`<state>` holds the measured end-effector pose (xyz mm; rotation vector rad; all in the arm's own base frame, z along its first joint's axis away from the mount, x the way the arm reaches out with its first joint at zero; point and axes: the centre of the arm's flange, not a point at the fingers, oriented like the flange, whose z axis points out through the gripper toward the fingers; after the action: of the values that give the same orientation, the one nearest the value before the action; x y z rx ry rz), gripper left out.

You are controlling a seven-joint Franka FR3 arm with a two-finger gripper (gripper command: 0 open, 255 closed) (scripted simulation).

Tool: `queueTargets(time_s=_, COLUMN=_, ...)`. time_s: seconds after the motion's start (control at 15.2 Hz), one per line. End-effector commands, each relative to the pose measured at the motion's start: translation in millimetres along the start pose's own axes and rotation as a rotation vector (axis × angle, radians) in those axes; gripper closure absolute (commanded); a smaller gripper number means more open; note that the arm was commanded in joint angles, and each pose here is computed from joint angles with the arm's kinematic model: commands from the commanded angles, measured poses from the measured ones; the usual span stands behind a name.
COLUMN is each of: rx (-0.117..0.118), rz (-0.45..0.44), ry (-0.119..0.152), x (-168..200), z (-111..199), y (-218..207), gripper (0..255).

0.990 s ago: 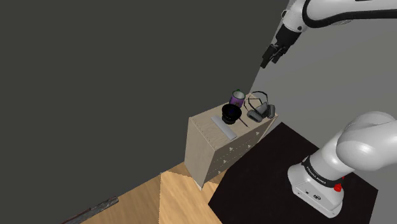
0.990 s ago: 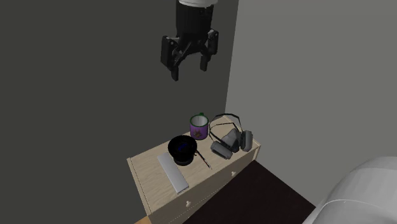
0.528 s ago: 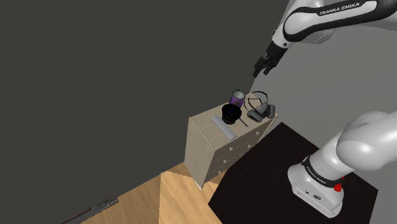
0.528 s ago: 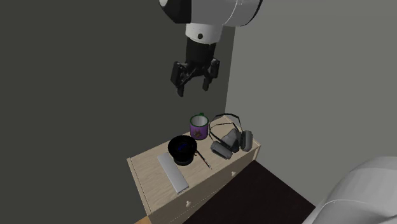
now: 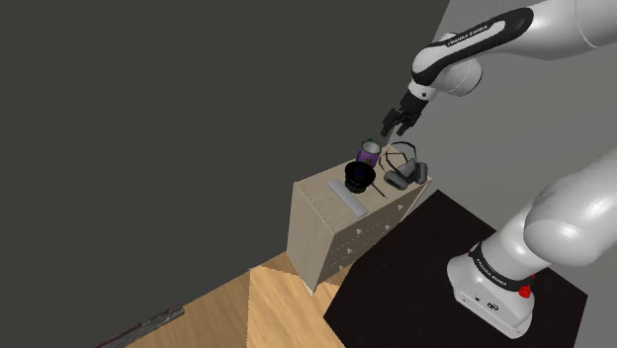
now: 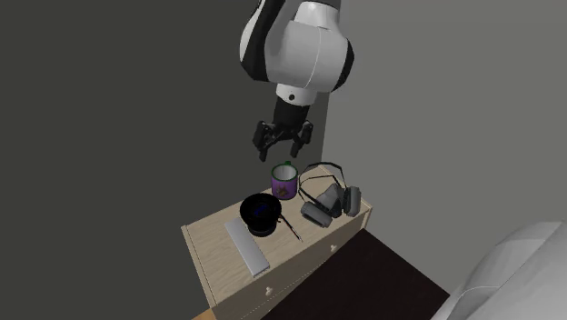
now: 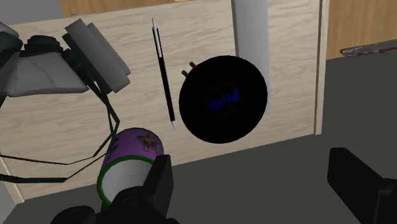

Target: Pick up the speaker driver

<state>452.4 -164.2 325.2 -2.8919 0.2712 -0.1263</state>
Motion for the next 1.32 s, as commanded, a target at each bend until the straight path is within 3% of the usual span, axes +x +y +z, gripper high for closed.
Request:
queueTargets(time_s=0.0, rx=0.029, rz=0.028, ry=-0.007, x=2, z=24, y=14, gripper=0)
queueTargets(time_s=0.66, rx=0.162, rz=0.15, ry=-0.046, x=21, z=145, y=73, gripper=0)
queueTargets(time_s=1.25, rx=0.162, rz=0.15, ry=-0.046, x=18, z=183, y=82, gripper=0)
